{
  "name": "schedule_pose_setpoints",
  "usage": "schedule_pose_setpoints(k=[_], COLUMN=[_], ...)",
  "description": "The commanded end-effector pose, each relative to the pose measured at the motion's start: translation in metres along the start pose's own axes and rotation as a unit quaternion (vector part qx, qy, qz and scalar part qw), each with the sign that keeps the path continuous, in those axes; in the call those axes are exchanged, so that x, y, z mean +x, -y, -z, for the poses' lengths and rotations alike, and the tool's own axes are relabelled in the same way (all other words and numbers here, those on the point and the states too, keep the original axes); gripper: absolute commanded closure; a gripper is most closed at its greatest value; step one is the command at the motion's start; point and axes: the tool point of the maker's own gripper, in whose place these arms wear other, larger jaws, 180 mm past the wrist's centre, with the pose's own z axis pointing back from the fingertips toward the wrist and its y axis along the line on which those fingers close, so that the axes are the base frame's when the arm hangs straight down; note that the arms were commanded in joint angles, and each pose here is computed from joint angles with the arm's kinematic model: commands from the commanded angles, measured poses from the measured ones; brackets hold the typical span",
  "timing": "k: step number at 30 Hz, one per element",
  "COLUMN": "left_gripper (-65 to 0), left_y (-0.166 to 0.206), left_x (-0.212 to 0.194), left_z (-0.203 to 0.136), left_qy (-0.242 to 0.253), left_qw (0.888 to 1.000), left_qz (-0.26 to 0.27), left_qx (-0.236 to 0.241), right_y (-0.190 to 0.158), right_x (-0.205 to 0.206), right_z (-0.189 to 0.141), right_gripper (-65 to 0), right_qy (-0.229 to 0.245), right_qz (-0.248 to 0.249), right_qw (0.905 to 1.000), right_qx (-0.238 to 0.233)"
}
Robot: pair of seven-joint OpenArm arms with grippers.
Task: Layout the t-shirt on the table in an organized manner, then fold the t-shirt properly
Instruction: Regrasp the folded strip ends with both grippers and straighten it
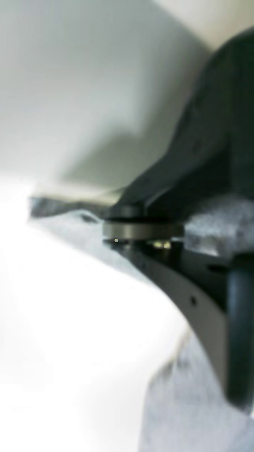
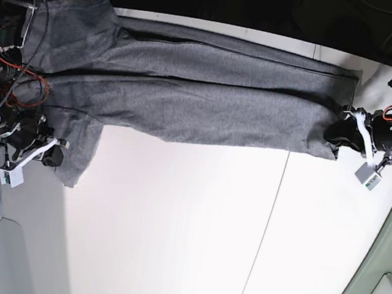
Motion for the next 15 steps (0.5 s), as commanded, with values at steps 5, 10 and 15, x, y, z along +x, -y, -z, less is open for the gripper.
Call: schedule_pose_setpoints(k=[5,10,15], left_gripper=[0.0,0.0,0.0], left_y=[0.009,0.008,0.013], left_x=[0.024,0.023,0.018], left_z=[-0.019,-0.022,-0.024], left_qy=[0.010,0.001,-0.013], left_qw=[0.999,0.999,0.999], left_qz=[0.023,0.025,0.013], left_qx=[-0.021,-0.021,-0.037], right_y=[0.004,-0.005,-0.021], right_x=[0.005,-0.022,-0.041], right_z=[-0.060,-0.107,-0.145], right_gripper=[0.0,0.0,0.0], right_qy=[0.030,0.044,0.042], right_qz=[-0.010,-0.010,-0.033], right_qw=[0.9995,0.9990,0.9986], right_qx=[0.000,0.001,-0.004])
